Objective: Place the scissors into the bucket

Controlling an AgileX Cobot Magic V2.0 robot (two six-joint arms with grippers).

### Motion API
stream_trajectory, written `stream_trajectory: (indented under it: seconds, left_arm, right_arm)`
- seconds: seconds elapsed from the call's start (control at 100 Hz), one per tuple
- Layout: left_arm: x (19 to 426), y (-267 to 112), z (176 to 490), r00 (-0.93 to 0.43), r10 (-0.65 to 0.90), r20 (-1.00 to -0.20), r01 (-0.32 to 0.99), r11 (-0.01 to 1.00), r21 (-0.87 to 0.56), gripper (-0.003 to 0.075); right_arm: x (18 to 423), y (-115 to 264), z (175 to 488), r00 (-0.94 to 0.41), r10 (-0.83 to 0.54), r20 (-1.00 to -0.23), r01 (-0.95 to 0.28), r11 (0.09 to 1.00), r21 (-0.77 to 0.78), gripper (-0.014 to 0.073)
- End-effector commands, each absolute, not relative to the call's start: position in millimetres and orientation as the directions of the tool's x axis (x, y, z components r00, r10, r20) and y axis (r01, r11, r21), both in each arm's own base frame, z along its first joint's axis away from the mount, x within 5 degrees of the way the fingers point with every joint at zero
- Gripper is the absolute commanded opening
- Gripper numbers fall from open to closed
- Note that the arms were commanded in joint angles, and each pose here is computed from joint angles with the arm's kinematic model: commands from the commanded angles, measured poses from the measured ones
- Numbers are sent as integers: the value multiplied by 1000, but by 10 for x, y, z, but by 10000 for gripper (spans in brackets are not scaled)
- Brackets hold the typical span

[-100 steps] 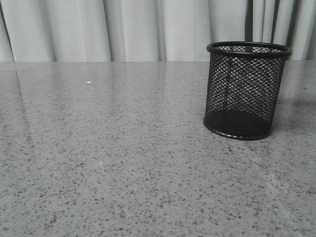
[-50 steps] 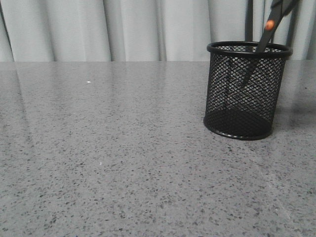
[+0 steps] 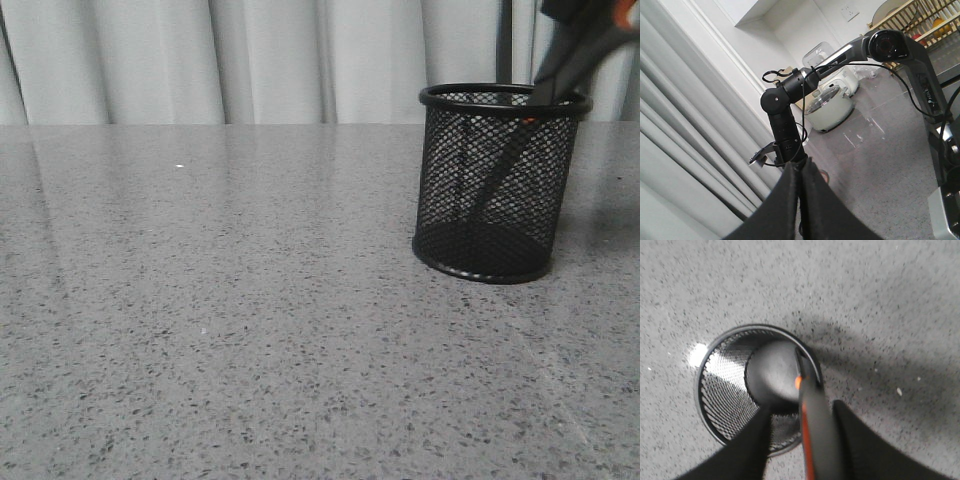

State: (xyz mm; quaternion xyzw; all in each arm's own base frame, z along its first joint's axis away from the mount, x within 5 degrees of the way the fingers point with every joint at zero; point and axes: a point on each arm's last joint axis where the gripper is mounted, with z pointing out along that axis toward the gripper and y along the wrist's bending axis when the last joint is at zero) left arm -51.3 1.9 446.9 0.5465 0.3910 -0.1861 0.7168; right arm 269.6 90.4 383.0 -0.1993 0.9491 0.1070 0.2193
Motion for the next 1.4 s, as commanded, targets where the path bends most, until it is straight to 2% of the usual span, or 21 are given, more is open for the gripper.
stream_trajectory:
  seconds: [0.0, 0.06, 0.15, 0.24, 0.31, 0.41, 0.45, 0.57, 0.74, 0.86, 1.0, 1.07, 1.24, 1.39]
  left_arm:
    - [-487, 6, 4572, 620, 105, -777, 699, 376, 609, -20]
    - [-486, 7, 4576, 621, 103, -777, 697, 380, 608, -20]
    - [-477, 16, 4604, 619, 84, -781, 694, 407, 594, -20]
    - [-435, 40, 4666, 610, 36, -791, 681, 486, 548, -20]
    - [-385, 66, 4711, 601, -2, -799, 664, 557, 498, -20]
    - [-298, 76, 4711, 595, -2, -804, 624, 631, 461, -20]
    - [-257, 67, 4678, 588, 25, -809, 610, 643, 463, -20]
    - [-102, 30, 4496, 517, 109, -849, 584, 680, 443, -20]
    - [84, -10, 4138, 380, 202, -903, 503, 774, 385, -20]
    - [193, -54, 3912, 291, 231, -929, 450, 823, 346, -20]
    - [310, -129, 3726, 289, 246, -925, 396, 849, 350, -20]
    - [358, -160, 3639, 294, 242, -925, 384, 856, 346, -20]
    - [449, -230, 3408, 255, 209, -944, 414, 859, 302, -20]
    - [493, -280, 3253, 198, 121, -973, 463, 863, 201, -20]
  right_arm:
    - [2661, 896, 4161, -748, -299, -593, -433, 896, 94, 456]
    - [2661, 895, 4330, -708, -286, -646, -437, 896, 82, 497]
    - [2622, 886, 4627, -639, -266, -722, -444, 894, 64, 493]
    - [2533, 876, 4889, -585, -250, -772, -458, 887, 59, 462]
    - [2403, 871, 5067, -550, -234, -802, -480, 874, 74, 339]
    - [2186, 829, 5202, -513, -220, -830, -494, 866, 76, 25]
    - [2086, 800, 5229, -500, -216, -838, -493, 867, 71, -65]
    - [1751, 682, 5249, -418, -206, -885, -481, 876, 23, -45]
    - [1251, 493, 4836, -251, -195, -948, -441, 895, -68, -50]
    - [943, 352, 4284, -114, -157, -981, -374, 922, -104, -50]
    - [746, 267, 3691, -32, -121, -992, -333, 937, -104, -50]
    - [682, 242, 3502, -7, -111, -994, -322, 941, -103, -50]
    - [576, 195, 3394, 102, -76, -992, -293, 951, -103, -50]
    - [561, 190, 3406, 116, -72, -991, -290, 951, -103, -50]
